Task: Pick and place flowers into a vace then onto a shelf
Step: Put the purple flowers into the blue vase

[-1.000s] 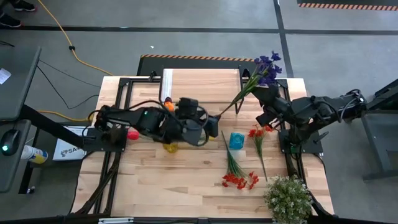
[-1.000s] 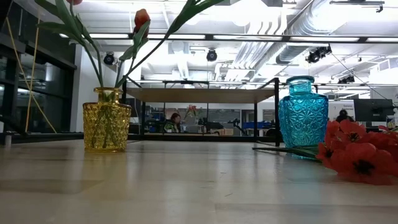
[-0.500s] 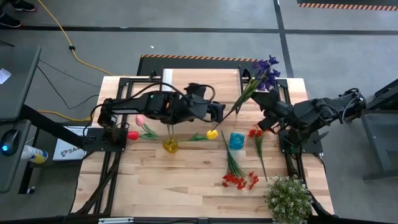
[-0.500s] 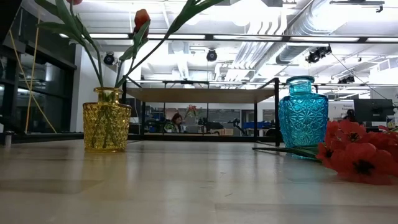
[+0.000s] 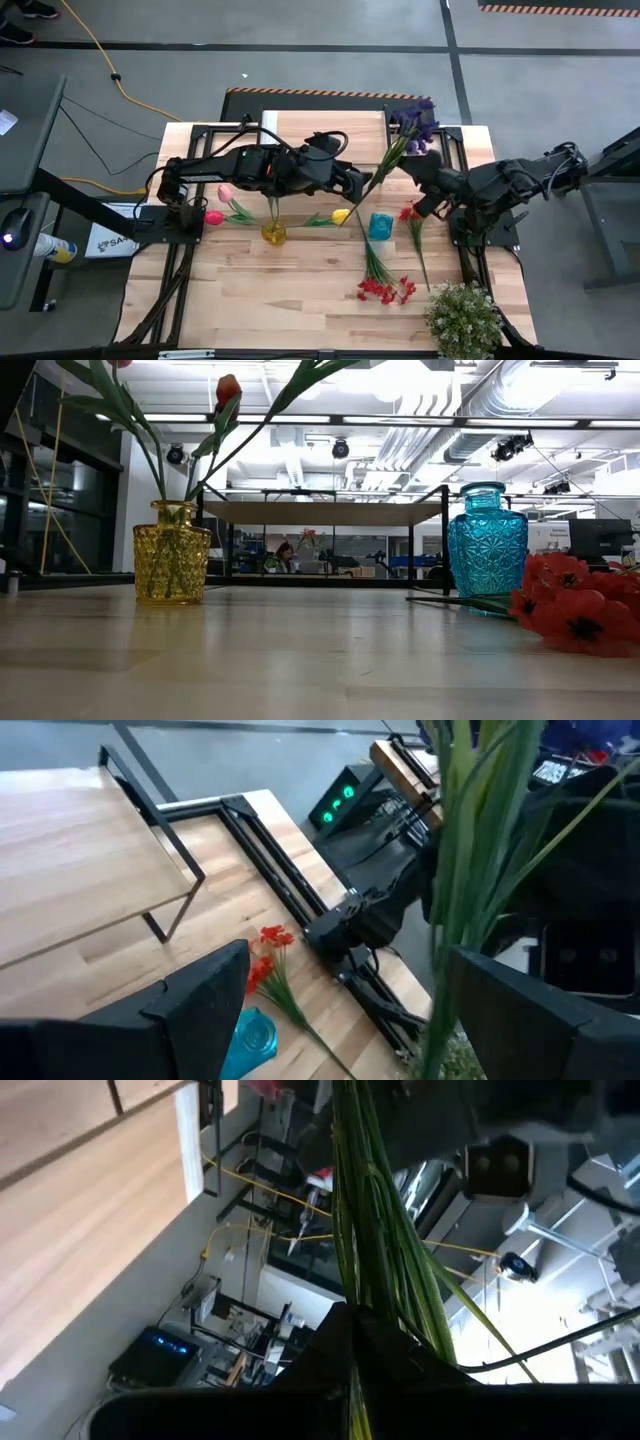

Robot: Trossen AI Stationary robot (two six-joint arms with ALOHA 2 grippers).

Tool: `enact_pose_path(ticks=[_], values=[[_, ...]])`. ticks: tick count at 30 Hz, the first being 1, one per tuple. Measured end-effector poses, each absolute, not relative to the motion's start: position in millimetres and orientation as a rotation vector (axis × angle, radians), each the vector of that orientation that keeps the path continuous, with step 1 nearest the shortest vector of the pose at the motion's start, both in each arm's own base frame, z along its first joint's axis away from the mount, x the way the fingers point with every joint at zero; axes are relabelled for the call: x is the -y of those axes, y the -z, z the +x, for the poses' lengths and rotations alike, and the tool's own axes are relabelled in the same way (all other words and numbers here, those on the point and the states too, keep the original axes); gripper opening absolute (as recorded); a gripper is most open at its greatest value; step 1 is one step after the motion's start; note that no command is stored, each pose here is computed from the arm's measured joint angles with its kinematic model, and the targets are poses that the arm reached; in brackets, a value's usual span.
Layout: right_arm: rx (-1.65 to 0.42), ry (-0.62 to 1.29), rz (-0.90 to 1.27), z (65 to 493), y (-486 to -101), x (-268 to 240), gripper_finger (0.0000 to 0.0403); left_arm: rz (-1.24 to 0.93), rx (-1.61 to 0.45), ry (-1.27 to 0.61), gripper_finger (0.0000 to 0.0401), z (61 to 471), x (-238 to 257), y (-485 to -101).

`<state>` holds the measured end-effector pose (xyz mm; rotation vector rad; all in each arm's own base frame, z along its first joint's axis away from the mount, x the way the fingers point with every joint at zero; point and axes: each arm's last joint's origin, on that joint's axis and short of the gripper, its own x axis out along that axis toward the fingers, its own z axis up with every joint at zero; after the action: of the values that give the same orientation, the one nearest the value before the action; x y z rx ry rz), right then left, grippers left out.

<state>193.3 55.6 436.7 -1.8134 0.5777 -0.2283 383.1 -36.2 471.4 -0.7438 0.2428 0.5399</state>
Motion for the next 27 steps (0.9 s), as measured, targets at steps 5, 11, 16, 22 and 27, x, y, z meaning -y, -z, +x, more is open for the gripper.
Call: enact_pose_path(ticks=[5, 11, 16, 22, 27], values=[[-0.609, 0.191, -1.842, 208.5, -427.3, -61.8, 0.0, -0.745, -0.243, -0.537, 0.0365, 383.2, 36.4, -471.5], [-0.65, 0.165, -1.873, 223.1, -417.4, -67.3, 0.0, -0.754, -0.269, -0.494, 0.0365, 383.7, 37.8, -471.1], [-0.655, 0.194, -1.857, 225.7, -418.6, -64.2, 0.0, -0.733, -0.283, -0.475, 0.0365, 383.9, 38.2, -470.9], [-0.659, 0.202, -1.852, 226.4, -419.0, -62.3, 0.0, -0.718, -0.308, -0.435, 0.0365, 384.1, 39.3, -470.7], [-0.644, 0.2, -1.847, 226.8, -419.8, -62.7, 0.0, -0.698, -0.314, -0.428, 0.0358, 384.2, 39.4, -470.7]])
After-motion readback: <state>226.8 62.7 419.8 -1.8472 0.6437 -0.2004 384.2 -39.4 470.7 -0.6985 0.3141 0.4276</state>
